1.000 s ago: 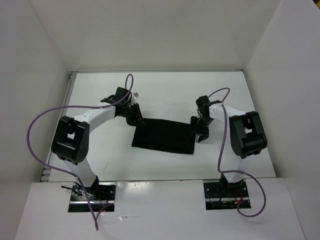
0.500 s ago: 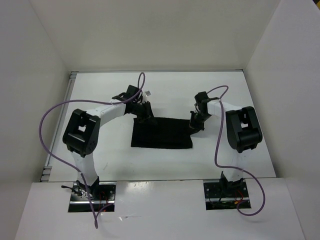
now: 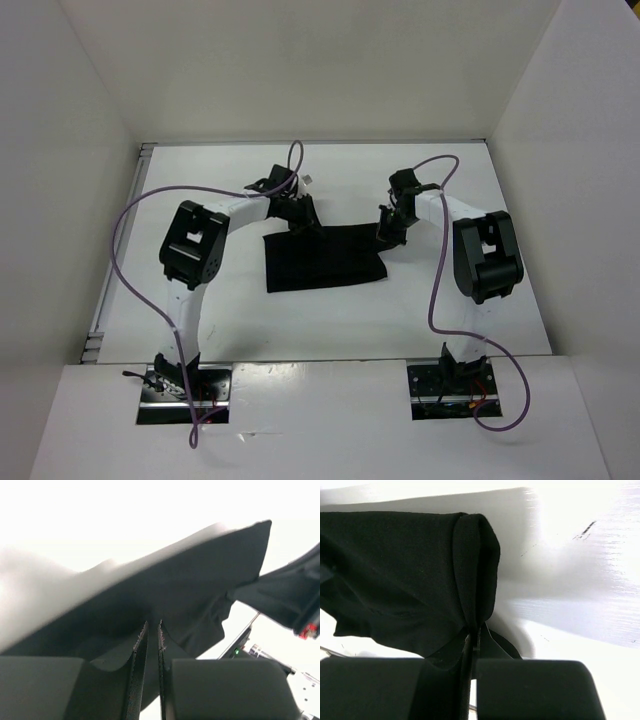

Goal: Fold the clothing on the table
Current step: Fold the skirt

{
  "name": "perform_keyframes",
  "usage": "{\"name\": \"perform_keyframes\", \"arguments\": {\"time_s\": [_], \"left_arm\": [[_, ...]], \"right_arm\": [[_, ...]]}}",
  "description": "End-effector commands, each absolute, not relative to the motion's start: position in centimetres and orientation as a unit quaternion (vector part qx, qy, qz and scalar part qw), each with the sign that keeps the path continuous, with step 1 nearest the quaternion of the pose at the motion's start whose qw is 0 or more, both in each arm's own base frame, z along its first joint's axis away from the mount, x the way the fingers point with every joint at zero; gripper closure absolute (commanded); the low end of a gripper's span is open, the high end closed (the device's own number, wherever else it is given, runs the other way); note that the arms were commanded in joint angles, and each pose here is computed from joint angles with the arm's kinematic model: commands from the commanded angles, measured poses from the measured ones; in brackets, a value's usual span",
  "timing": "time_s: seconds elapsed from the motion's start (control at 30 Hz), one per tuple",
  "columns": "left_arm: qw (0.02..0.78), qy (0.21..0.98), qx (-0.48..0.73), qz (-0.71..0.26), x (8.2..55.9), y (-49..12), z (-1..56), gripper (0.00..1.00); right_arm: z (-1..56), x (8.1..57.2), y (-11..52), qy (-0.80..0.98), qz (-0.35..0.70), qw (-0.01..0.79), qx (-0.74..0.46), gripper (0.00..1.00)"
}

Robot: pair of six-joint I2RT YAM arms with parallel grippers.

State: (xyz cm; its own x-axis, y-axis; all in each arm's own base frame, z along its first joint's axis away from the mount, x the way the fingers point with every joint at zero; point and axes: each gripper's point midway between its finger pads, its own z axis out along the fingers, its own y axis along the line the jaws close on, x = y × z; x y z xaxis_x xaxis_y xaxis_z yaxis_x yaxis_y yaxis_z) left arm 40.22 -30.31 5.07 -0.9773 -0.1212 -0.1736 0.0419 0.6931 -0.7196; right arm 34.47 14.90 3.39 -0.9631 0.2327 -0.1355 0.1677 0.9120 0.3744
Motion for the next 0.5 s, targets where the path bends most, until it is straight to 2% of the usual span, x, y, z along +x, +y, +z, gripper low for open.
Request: {"name": "perform_keyframes", "arguments": {"time_s": [0.0, 0.1, 0.2, 0.47], "left_arm": [[0.132, 0.903, -0.025, -0.407, 42.5, -31.6, 6.2, 0.80], [0.126, 0.907, -0.030, -0.400, 43.5, -31.9, 5.8, 0.80], [0.131, 0.927, -0.038, -0.350, 43.9, -31.2, 4.0, 0.80], [0.106, 0.951, -0.034, -0.288, 41.6, -30.1, 0.7, 0.80]], "right_arm": [[5.2, 35.8, 15.3, 0.969, 0.202, 0.114, 0.091, 1.00], [5.6, 35.9, 15.3, 0.968, 0.202, 0.119, 0.086, 1.00], [5.9, 35.5, 15.3, 0.968, 0.205, 0.114, 0.085, 1.00], [12.0, 36.6, 16.7, 0.956, 0.235, 0.167, 0.058, 1.00]]}}
